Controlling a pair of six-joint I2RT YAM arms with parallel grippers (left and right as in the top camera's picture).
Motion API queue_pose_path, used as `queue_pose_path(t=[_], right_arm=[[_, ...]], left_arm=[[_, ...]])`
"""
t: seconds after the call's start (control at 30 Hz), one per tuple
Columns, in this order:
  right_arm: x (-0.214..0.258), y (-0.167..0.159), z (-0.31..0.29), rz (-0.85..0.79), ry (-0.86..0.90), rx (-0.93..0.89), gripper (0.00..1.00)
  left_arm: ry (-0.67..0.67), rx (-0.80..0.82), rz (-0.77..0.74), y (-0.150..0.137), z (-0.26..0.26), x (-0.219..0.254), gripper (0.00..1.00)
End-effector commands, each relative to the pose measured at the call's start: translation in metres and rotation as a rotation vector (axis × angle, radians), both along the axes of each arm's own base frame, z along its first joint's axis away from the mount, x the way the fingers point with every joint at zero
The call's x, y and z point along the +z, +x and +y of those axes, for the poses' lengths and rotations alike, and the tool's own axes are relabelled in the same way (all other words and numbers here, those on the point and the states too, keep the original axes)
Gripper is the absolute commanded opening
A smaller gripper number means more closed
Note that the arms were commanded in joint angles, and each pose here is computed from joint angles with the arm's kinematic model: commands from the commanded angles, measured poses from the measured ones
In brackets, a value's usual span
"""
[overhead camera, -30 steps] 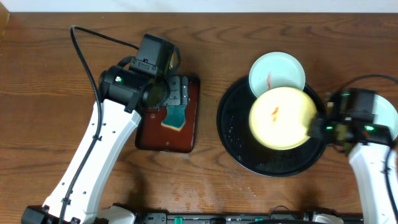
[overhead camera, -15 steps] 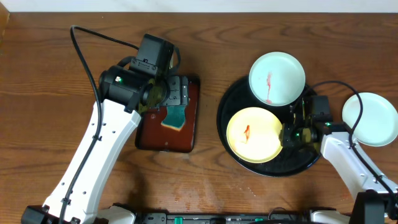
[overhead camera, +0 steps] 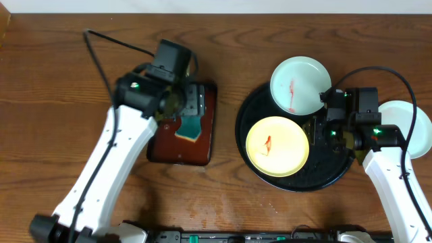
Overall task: Clean dirty plates on tray and stack at the side
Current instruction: 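Grasp the sponge in the brown tray with the left gripper and lift it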
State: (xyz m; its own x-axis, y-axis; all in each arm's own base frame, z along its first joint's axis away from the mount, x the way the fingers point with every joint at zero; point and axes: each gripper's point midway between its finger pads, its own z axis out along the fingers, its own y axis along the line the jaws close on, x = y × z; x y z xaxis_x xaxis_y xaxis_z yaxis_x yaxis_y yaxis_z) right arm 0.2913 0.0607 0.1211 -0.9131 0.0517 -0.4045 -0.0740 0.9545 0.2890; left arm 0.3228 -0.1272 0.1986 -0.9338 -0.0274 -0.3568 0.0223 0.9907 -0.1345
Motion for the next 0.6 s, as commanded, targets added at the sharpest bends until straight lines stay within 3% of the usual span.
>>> queue_pose_path(t=[0.0,0.07,0.27,0.37,0.47,0.53,0.57], right_arm=[[0.003,-0.002,0.005,0.009,0.037,0.010,0.38],[0.003,-0.003,0.005,0.013,0.037,0.010,0.39],[0.001,-0.006,0.005,0.026,0.037,0.010,0.39],[0.002,-0.005,0.005,0.022,0.037,0.009,0.39],[0.002,-0.005,0.005,0.022,0.036,0.010,0.38],[0.002,-0.005,0.005,0.023,0.037,0.009,0.38],[0.002,-0.005,0.005,0.023,0.037,0.010,0.38]], left_arm=[[0.075,0.006,0.152,-0.008,0.008,-0.069,0.79],[0.092,0.008,0.191,-0.009,0.010,-0.098,0.79],[0.134,0.046,0.313,-0.015,0.026,-0.163,0.66],[0.132,0.029,0.331,-0.009,0.025,-0.181,0.43],[0.100,0.021,0.359,-0.011,0.018,-0.191,0.27],[0.096,0.020,0.371,-0.012,0.017,-0.194,0.07],[0.098,0.020,0.378,-0.014,0.018,-0.194,0.08]])
